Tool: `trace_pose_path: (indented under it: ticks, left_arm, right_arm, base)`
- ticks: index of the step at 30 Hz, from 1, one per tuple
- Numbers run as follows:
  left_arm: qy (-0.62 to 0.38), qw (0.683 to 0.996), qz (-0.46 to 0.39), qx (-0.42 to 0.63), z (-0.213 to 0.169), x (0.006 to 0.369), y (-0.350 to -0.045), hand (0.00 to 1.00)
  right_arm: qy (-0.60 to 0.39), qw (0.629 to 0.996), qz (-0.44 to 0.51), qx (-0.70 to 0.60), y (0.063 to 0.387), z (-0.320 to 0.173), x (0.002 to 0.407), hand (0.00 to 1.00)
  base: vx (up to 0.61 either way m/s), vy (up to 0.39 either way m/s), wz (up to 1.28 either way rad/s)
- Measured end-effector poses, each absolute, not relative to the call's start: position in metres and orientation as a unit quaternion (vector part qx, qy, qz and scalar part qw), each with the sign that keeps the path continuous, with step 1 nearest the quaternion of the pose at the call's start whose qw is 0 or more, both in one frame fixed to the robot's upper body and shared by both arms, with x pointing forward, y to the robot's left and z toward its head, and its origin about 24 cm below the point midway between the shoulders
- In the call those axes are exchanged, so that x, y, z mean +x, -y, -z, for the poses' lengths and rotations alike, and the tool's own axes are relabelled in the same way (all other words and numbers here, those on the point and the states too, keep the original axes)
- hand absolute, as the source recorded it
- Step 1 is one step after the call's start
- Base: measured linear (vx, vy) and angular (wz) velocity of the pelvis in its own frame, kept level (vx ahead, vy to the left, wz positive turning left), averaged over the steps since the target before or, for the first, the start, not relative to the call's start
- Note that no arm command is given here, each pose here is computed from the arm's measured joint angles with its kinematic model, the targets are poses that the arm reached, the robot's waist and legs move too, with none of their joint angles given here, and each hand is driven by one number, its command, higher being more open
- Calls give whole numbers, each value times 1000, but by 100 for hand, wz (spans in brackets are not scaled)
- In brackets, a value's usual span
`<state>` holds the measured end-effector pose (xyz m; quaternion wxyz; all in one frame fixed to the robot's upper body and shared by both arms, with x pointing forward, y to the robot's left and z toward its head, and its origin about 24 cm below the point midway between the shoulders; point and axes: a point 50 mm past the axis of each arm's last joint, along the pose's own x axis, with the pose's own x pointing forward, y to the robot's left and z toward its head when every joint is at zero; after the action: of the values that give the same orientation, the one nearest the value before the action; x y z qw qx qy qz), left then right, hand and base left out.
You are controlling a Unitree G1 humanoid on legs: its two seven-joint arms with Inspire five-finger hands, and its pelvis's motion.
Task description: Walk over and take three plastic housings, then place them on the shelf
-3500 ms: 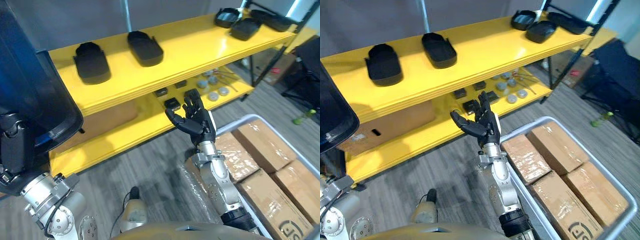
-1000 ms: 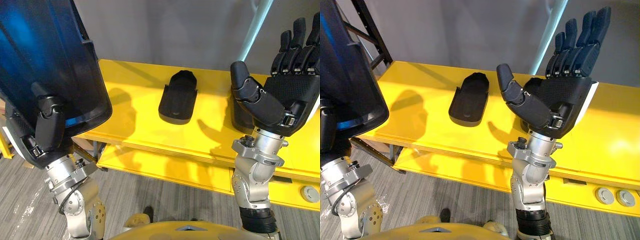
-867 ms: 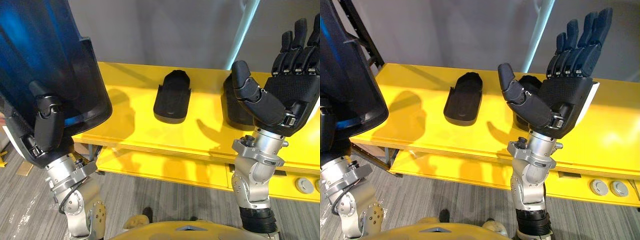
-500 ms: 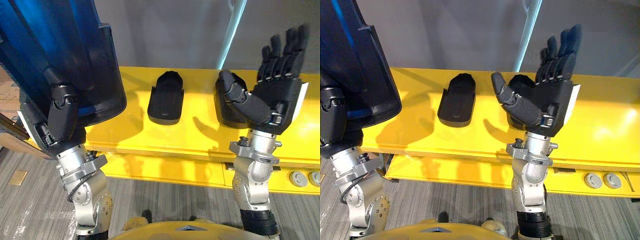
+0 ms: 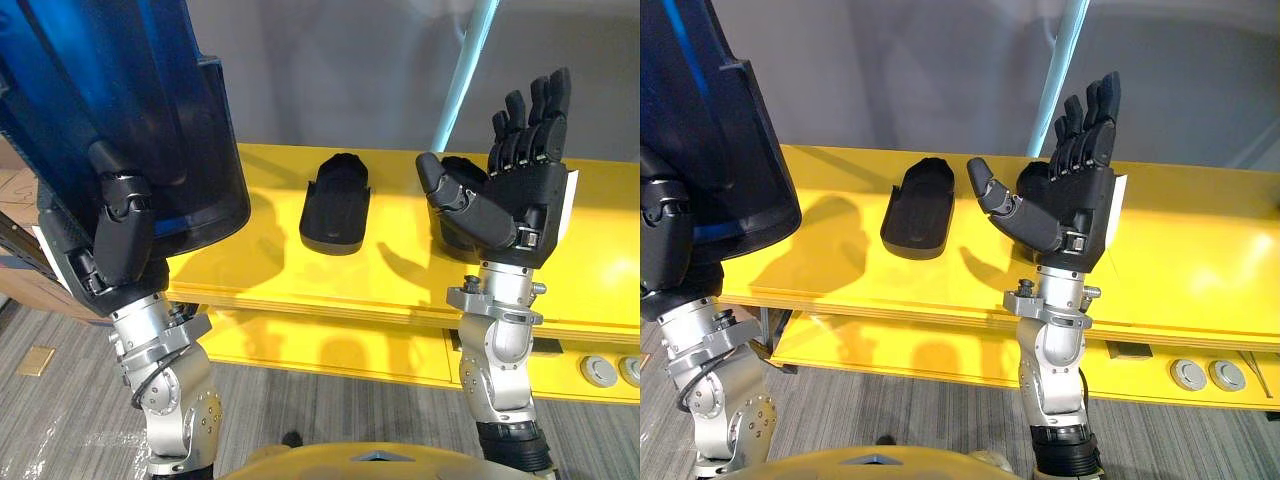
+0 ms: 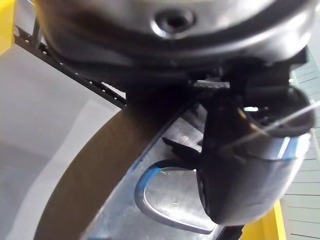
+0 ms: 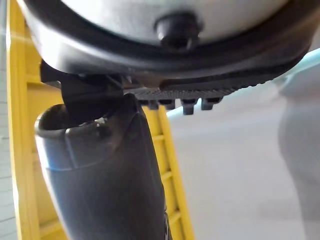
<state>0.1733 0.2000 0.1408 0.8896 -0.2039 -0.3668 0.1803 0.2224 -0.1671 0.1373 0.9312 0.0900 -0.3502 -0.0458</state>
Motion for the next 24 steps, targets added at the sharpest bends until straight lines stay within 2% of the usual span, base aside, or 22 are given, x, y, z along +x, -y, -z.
trace_pose_path:
  ticks: [4, 9, 16, 24]
  left_arm:
    - [332, 901, -196, -199, -126, 176, -202, 0]
    - [279, 917, -211, -191, -106, 175, -204, 0]
    - [232, 926, -229, -193, -93, 171, -206, 0]
    - [163, 932, -238, -220, -62, 177, -197, 0]
  right_arm:
    - [241, 959, 99, 116, 178, -98, 226, 100]
    - [112, 963, 175, 171, 194, -53, 216, 100]
    - [116, 959, 184, 180, 192, -56, 219, 100]
    - [174, 958, 172, 148, 202, -78, 226, 100]
  base:
    - [0, 0, 0]
    - [7, 0, 0]
    - [-1, 3, -3]
    - [-87, 110, 1]
